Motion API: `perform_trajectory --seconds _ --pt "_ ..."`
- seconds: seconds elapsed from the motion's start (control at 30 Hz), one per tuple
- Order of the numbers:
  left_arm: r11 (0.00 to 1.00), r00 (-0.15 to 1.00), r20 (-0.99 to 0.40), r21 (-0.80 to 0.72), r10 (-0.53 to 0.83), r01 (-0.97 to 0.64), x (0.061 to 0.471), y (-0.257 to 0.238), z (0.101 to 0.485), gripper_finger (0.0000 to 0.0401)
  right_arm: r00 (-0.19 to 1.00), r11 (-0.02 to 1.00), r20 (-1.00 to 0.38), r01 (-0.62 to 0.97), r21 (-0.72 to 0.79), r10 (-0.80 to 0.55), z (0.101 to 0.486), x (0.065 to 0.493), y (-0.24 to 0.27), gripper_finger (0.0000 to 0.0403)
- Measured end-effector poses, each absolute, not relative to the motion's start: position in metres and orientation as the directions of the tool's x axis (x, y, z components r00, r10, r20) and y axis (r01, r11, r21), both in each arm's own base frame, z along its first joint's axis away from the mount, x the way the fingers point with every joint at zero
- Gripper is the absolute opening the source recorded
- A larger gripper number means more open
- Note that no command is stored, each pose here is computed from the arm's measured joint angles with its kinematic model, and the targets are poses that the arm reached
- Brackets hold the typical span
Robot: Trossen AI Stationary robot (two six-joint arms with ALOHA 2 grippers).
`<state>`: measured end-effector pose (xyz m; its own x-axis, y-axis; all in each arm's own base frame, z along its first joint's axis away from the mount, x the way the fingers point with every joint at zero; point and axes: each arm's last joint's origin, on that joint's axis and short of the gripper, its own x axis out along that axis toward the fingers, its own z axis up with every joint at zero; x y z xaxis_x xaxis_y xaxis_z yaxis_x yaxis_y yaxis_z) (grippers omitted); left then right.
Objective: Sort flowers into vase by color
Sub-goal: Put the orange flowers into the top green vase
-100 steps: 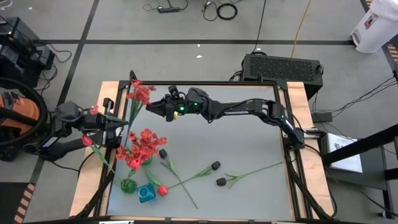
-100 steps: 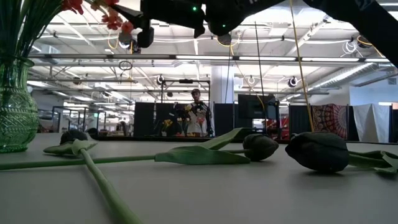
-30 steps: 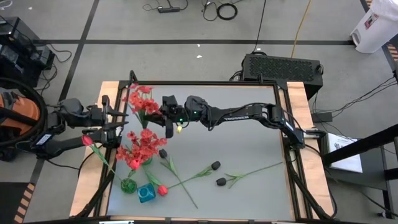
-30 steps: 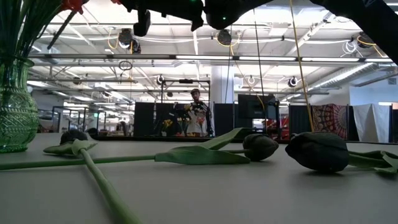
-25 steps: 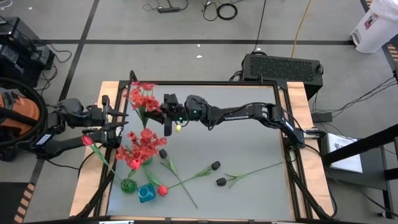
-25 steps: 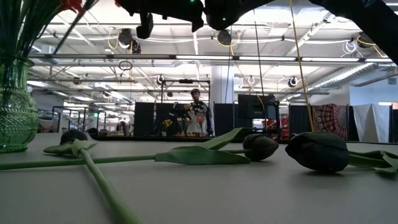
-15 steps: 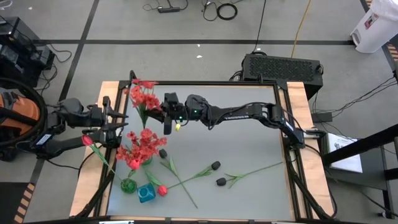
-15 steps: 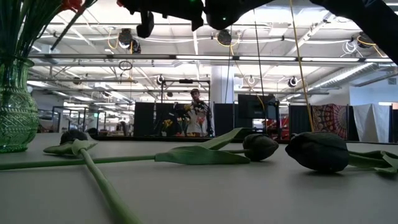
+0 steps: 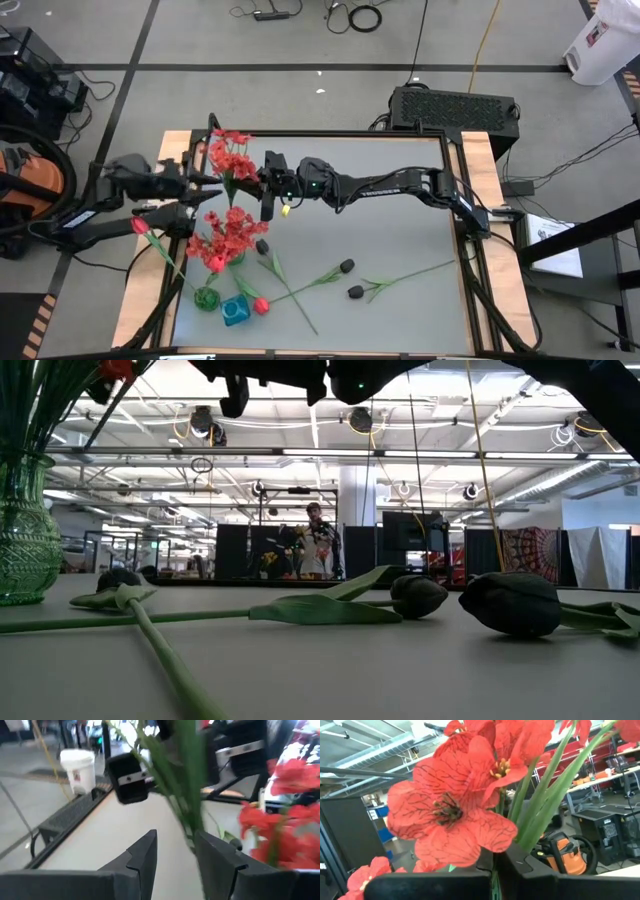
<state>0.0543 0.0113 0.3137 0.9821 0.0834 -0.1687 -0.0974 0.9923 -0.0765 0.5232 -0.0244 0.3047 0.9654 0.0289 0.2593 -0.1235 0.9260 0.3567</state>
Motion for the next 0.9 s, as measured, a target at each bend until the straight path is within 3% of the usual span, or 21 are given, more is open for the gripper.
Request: perform_trajectory --seconds 0.37,0.9 --pt "0.991 0.966 -0.255 -0.117 0.038 -0.07 0.092 0.023 0.312 0.0139 0.965 0.933 0.254 -0.144 0.329 0.06 0.304 0.523 -0.023 0.0" --pt "0.987 0.968 -0.25 -0.157 0.007 -0.048 0.075 0.017 0.33 0.0139 0.963 0.931 0.252 -0.178 0.319 0.098 0.304 0.523 -0.032 0.0"
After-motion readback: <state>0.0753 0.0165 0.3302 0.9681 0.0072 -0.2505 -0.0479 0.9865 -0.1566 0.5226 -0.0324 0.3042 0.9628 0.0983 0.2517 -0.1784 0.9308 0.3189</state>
